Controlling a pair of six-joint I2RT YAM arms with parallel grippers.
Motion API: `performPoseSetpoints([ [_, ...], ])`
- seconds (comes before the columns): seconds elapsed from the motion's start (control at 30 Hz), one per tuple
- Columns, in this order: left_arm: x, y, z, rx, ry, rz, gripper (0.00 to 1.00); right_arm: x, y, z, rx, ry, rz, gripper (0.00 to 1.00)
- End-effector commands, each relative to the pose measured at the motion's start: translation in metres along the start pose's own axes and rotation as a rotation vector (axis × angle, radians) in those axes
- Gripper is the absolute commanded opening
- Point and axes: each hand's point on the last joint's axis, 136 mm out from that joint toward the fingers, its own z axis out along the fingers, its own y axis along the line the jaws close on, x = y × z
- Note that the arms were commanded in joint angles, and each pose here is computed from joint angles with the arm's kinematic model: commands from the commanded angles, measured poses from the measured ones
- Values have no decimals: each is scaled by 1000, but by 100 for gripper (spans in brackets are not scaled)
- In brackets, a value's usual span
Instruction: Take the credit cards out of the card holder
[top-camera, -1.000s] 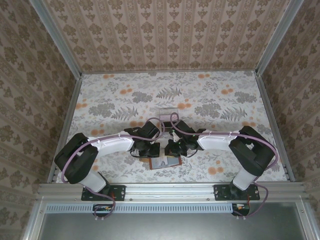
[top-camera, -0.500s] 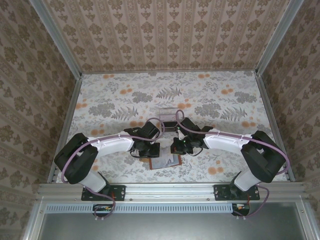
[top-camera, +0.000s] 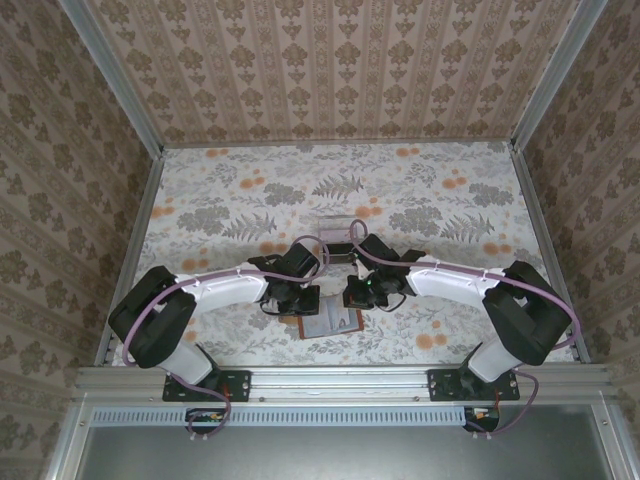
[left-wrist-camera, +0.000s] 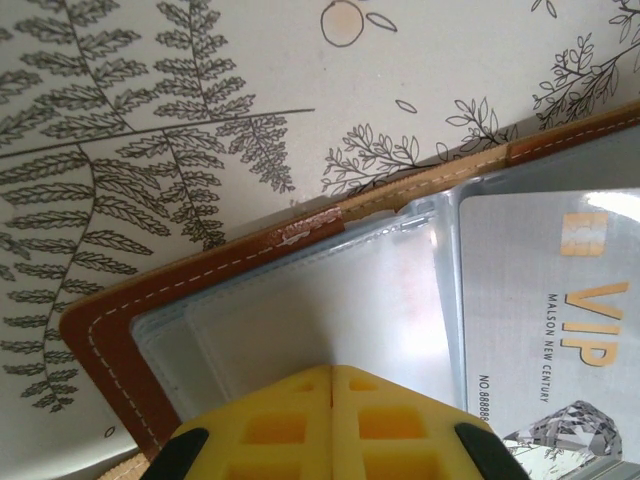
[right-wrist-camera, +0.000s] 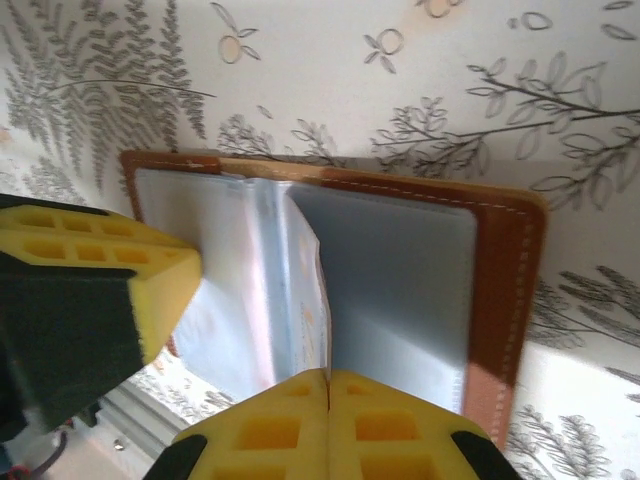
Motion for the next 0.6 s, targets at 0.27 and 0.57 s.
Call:
performPoseSetpoints([
  [0.27, 7, 14, -1, -69, 18, 5, 7, 8, 11, 12, -68, 58, 29, 14],
  [0.57, -8, 3, -22, -48, -58, 27, 8, 4, 5, -7, 7, 0, 9, 5],
])
